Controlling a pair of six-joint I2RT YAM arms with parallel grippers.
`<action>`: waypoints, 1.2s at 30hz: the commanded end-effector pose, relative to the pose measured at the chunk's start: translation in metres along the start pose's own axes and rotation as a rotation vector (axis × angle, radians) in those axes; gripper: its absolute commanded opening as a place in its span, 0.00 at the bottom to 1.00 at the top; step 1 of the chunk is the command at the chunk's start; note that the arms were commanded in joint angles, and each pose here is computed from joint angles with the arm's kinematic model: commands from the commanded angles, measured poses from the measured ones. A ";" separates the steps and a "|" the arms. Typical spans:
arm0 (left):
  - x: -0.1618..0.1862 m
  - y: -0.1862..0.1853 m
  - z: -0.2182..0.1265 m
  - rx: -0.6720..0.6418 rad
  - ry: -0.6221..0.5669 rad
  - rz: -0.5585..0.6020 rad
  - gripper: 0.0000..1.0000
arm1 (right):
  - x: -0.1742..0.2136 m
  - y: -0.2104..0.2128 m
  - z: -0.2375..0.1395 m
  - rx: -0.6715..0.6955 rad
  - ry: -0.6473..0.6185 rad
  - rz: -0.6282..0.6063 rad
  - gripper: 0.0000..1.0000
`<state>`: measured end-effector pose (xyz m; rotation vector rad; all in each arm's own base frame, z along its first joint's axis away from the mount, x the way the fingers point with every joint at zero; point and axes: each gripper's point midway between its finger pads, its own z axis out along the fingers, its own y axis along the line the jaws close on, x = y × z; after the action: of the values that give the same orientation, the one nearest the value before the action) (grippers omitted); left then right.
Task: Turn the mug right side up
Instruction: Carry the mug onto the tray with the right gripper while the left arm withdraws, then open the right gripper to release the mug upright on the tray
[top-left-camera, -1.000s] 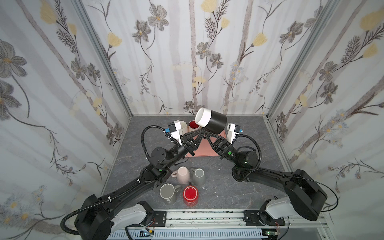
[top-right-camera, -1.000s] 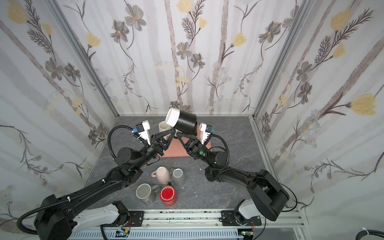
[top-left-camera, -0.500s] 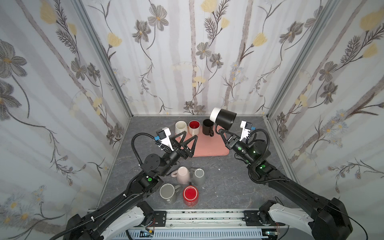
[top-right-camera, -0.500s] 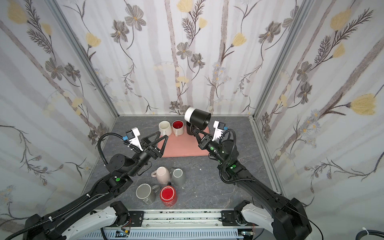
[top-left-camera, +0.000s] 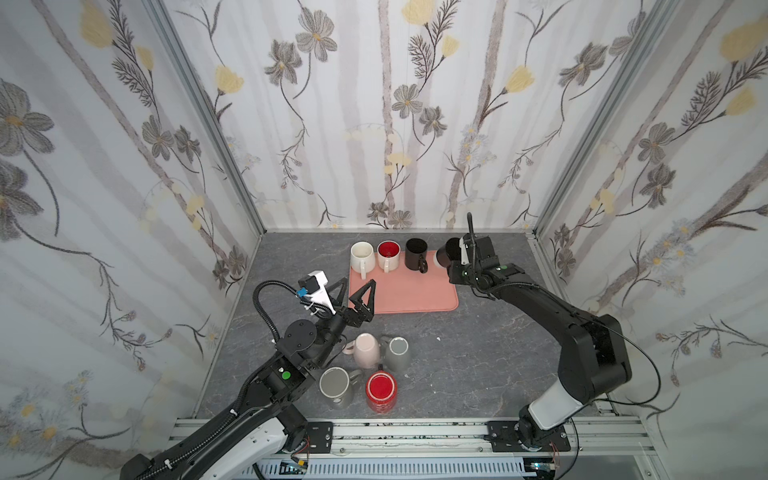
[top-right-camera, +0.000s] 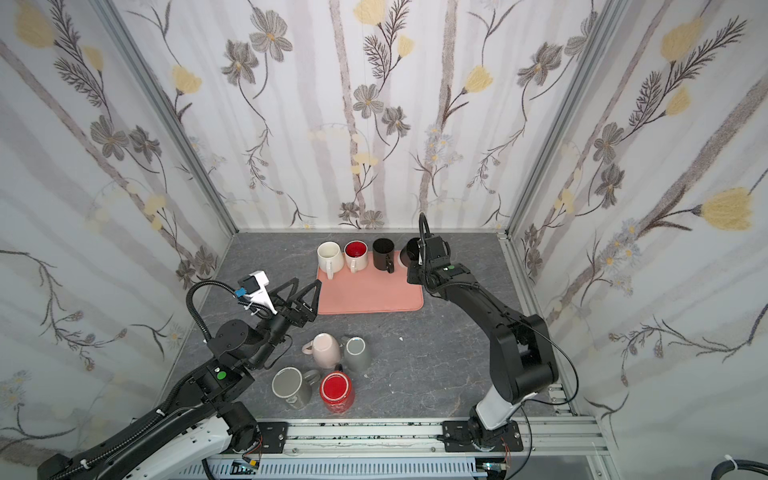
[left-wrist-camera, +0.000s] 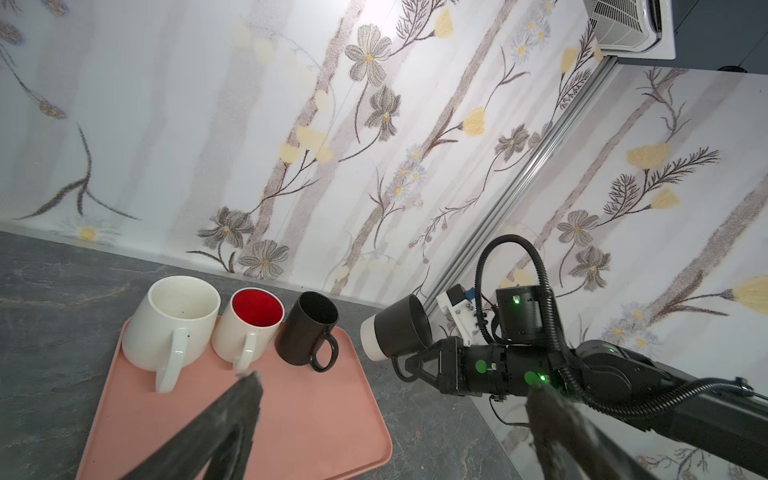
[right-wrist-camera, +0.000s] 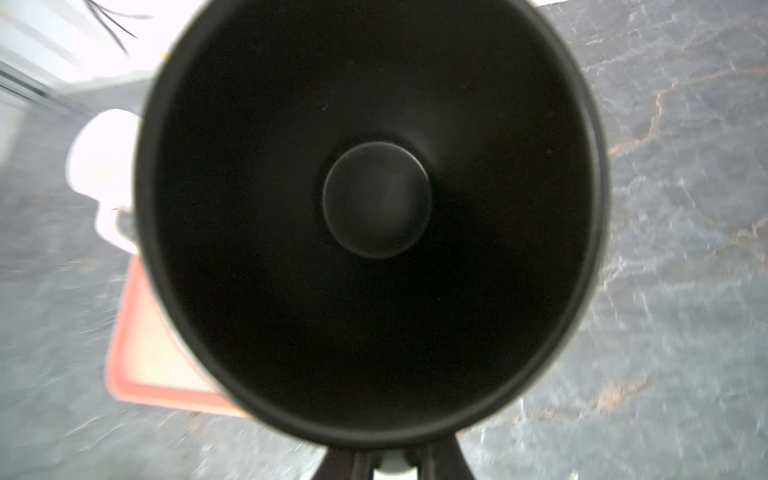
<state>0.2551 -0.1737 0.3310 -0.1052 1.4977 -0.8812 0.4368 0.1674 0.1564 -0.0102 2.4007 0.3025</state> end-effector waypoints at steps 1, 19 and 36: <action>-0.002 0.010 -0.005 -0.040 -0.018 0.009 1.00 | -0.008 -0.013 0.017 0.100 0.003 -0.084 0.00; -0.007 0.012 -0.014 -0.045 -0.037 0.003 1.00 | -0.017 -0.014 0.094 0.206 0.098 -0.162 0.00; -0.007 0.012 -0.015 -0.046 -0.026 -0.004 1.00 | -0.033 -0.006 0.092 0.186 0.067 -0.153 0.59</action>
<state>0.2475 -0.1567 0.3251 -0.1409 1.5027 -0.8450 0.5176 0.1759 0.0895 -0.1215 2.5225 -0.0206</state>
